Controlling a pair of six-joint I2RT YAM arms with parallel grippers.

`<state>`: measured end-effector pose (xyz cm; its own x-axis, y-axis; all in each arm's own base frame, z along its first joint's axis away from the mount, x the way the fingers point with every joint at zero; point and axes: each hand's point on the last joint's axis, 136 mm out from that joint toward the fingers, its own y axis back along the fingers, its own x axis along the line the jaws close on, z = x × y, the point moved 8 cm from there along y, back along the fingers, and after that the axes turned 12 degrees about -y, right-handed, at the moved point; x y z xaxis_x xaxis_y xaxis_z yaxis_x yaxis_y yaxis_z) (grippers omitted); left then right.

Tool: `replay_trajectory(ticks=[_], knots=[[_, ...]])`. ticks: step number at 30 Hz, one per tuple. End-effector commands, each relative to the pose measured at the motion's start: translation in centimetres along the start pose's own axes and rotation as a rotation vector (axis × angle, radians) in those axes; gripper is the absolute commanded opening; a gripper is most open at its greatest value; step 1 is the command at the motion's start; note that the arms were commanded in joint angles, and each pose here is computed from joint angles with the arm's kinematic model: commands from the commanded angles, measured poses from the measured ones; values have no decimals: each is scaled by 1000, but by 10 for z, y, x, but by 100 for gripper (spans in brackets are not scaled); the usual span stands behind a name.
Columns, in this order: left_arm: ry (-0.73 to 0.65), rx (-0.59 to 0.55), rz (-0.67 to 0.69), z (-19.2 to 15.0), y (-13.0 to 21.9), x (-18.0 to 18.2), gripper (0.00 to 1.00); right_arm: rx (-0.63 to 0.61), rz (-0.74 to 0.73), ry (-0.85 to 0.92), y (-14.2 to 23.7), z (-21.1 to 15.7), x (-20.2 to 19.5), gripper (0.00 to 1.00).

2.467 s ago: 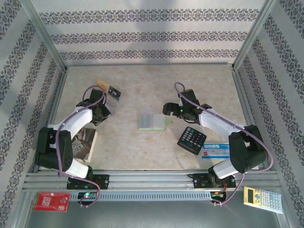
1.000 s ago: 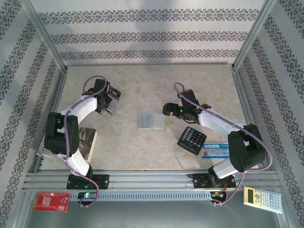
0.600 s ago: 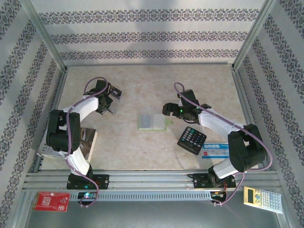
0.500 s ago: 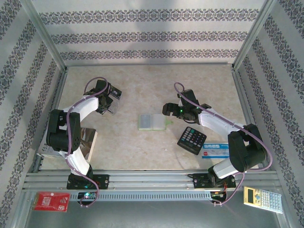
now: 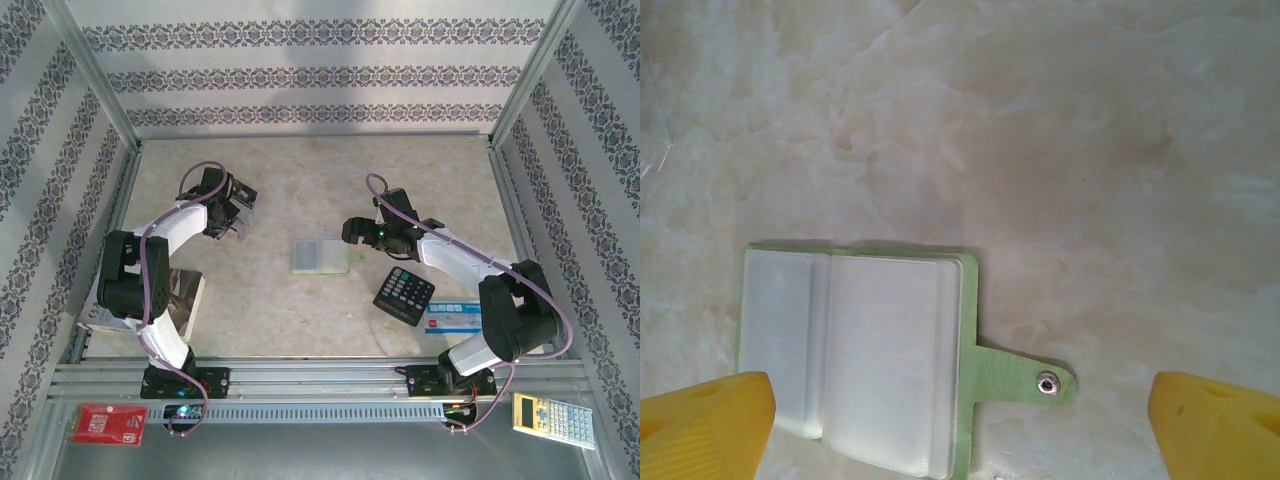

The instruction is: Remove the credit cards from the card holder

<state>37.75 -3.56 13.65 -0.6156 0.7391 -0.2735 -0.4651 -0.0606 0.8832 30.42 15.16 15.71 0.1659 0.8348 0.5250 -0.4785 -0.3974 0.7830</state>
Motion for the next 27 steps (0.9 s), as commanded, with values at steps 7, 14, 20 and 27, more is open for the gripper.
replay_trajectory(ticks=[7, 14, 20, 27], knots=[[-33, -31, -78, 11, 18, -16, 39, 8, 3, -18, -4, 0, -1, 96], [-73, -18, -85, 9, 20, -18, 51, 10, 1, -21, -4, 0, -1, 96], [-91, -34, -70, 10, 32, -13, 57, 12, 6, -21, -3, 0, -1, 95], [-158, -80, -84, 8, 78, -1, 63, 29, 1, 19, -3, -7, 10, 93]])
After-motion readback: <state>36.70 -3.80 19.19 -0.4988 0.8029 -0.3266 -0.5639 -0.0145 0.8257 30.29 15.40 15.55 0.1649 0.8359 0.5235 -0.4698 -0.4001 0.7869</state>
